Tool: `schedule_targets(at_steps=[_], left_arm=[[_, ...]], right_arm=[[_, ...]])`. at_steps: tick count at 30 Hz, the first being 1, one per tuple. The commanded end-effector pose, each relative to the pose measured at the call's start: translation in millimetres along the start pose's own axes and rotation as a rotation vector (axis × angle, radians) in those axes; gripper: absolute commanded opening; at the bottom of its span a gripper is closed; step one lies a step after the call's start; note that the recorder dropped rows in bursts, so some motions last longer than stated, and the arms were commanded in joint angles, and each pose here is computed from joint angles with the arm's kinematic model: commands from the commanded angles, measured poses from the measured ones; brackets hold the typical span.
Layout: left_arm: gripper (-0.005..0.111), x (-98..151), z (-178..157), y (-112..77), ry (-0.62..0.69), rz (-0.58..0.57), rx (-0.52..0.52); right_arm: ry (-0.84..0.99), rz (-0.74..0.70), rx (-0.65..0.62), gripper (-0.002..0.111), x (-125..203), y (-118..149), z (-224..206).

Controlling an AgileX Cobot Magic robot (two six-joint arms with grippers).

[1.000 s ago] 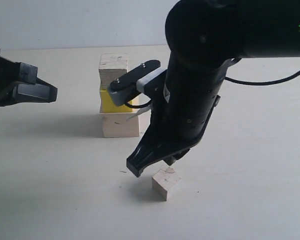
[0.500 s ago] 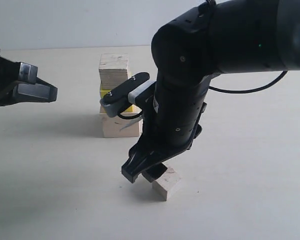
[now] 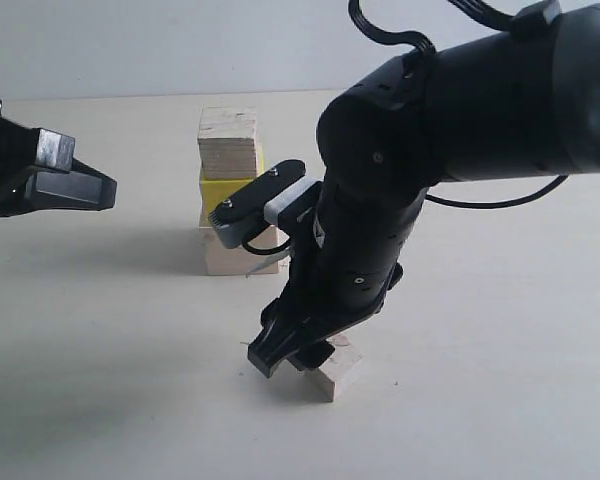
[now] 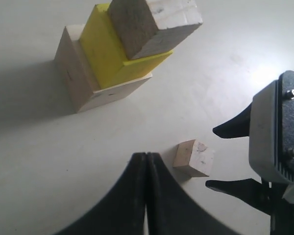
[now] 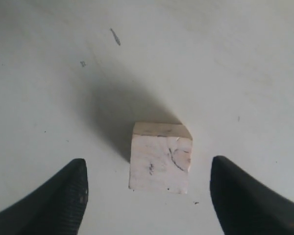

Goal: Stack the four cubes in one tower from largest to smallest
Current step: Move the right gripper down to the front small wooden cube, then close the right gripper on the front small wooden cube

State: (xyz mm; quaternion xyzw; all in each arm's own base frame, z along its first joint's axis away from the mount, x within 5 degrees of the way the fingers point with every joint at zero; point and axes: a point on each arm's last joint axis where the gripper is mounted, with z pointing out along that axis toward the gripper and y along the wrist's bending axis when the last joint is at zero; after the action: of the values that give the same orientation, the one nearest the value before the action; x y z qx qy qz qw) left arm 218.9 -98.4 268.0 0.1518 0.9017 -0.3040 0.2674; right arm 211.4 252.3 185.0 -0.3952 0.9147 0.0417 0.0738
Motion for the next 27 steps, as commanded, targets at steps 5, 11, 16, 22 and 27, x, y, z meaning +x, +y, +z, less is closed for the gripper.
schedule_targets(at_steps=[5, 11, 16, 22, 27], left_arm=[[0.000, 3, -2, -3.0, 0.019, -0.003, 0.024], [0.000, 3, -2, -3.2, 0.022, -0.003, 0.026], [0.000, 3, -2, -3.2, 0.022, -0.003, 0.026], [0.000, 3, -2, -3.2, 0.021, 0.001, 0.026], [0.000, 3, -2, -3.2, 0.021, 0.001, 0.026]], right_arm=[[0.033, 0.027, 0.030, 0.067, -1, -2, 20], [0.057, 0.027, 0.035, 0.066, -2, -2, 35], [0.073, 0.041, 0.047, 0.065, -2, -3, 44], [0.099, 0.051, 0.055, 0.065, -1, -4, 54], [0.083, 0.051, 0.060, 0.064, -2, -5, 54]])
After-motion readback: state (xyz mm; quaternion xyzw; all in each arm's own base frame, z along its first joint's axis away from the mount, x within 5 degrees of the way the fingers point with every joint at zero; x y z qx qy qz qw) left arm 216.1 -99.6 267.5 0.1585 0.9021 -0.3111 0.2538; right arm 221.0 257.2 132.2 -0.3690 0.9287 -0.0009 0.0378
